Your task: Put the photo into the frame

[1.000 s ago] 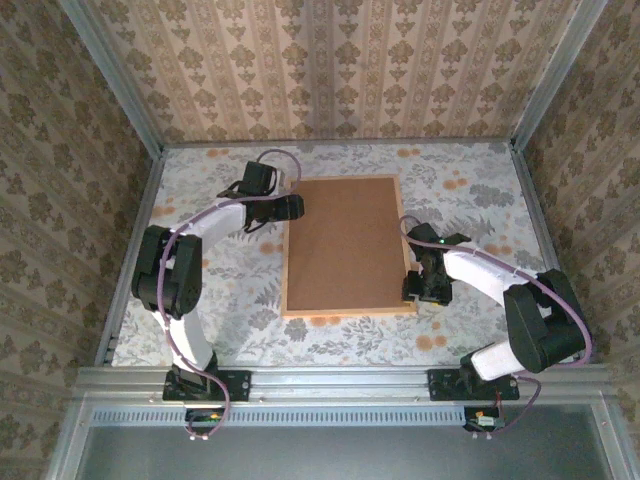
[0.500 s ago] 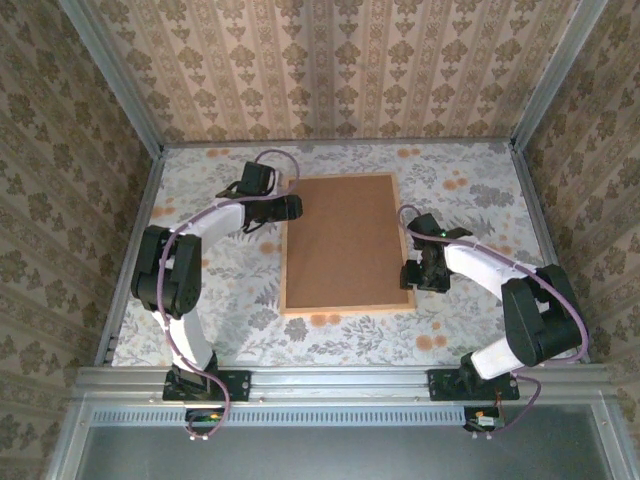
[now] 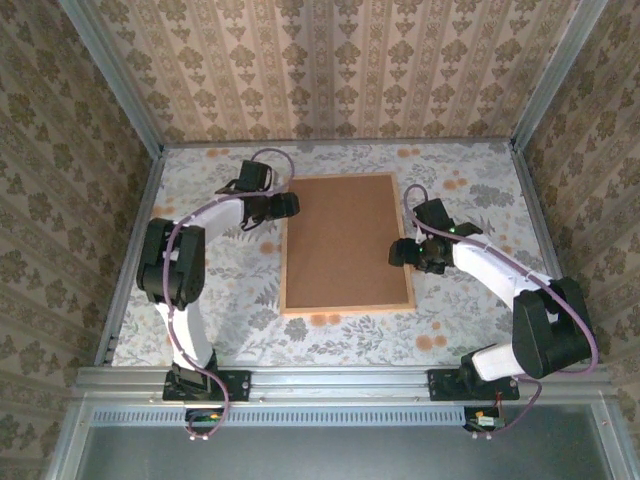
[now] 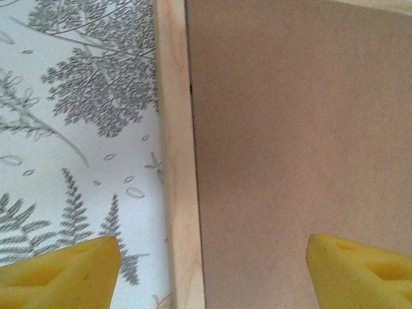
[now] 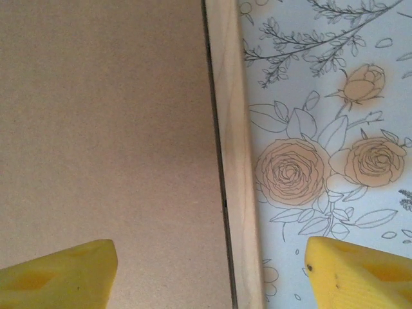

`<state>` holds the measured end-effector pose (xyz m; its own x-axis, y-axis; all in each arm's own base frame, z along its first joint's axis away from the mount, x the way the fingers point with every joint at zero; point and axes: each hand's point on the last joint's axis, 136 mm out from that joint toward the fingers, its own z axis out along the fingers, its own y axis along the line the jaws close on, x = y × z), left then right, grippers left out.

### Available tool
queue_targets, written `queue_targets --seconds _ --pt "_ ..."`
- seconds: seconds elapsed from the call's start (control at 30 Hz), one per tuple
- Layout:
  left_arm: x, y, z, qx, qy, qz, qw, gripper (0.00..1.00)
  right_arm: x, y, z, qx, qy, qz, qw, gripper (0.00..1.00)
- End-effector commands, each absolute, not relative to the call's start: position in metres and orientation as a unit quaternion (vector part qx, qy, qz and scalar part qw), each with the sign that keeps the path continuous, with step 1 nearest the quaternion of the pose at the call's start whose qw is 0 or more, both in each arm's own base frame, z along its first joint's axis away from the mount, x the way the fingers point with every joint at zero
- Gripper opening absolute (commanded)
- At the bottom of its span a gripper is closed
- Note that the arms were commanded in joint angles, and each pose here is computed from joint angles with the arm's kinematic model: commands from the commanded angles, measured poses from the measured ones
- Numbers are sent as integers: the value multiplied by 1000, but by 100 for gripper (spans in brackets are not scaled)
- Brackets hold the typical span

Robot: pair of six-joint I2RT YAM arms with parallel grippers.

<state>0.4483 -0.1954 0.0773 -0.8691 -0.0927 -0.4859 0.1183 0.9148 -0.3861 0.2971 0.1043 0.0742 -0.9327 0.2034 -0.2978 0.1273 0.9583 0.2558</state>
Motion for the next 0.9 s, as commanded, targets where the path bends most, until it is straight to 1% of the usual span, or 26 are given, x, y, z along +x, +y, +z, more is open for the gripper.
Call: queue_targets --seconds 0.0,0.07,0.1,0.17,0.23,0.37,0.5,0.7,0.77,0.87 --pt "456 -204 73 -2 944 -226 239 78 271 106 76 110 975 139 137 82" --pt "457 -203 64 -12 948 -228 222 78 261 113 74 110 971 168 132 90" --pt "455 -202 59 -18 950 -228 212 78 262 115 73 109 969 178 135 92" --pt "446 -202 50 -25 952 -235 195 78 281 123 78 93 962 196 169 94" --pt "437 -202 47 -35 950 -244 192 78 304 124 83 90 957 193 195 95" --pt "409 -208 44 -42 947 -269 169 78 342 127 70 97 956 187 205 95" --pt "388 -211 34 -40 951 -269 147 78 366 126 58 106 956 186 201 94" --pt "364 -219 27 -45 948 -286 131 78 384 135 48 95 957 202 188 93" --pt "356 -218 29 -49 947 -288 133 78 388 138 48 90 956 208 184 93" --pt "347 -225 37 -54 938 -315 137 78 394 144 50 81 952 230 185 92"
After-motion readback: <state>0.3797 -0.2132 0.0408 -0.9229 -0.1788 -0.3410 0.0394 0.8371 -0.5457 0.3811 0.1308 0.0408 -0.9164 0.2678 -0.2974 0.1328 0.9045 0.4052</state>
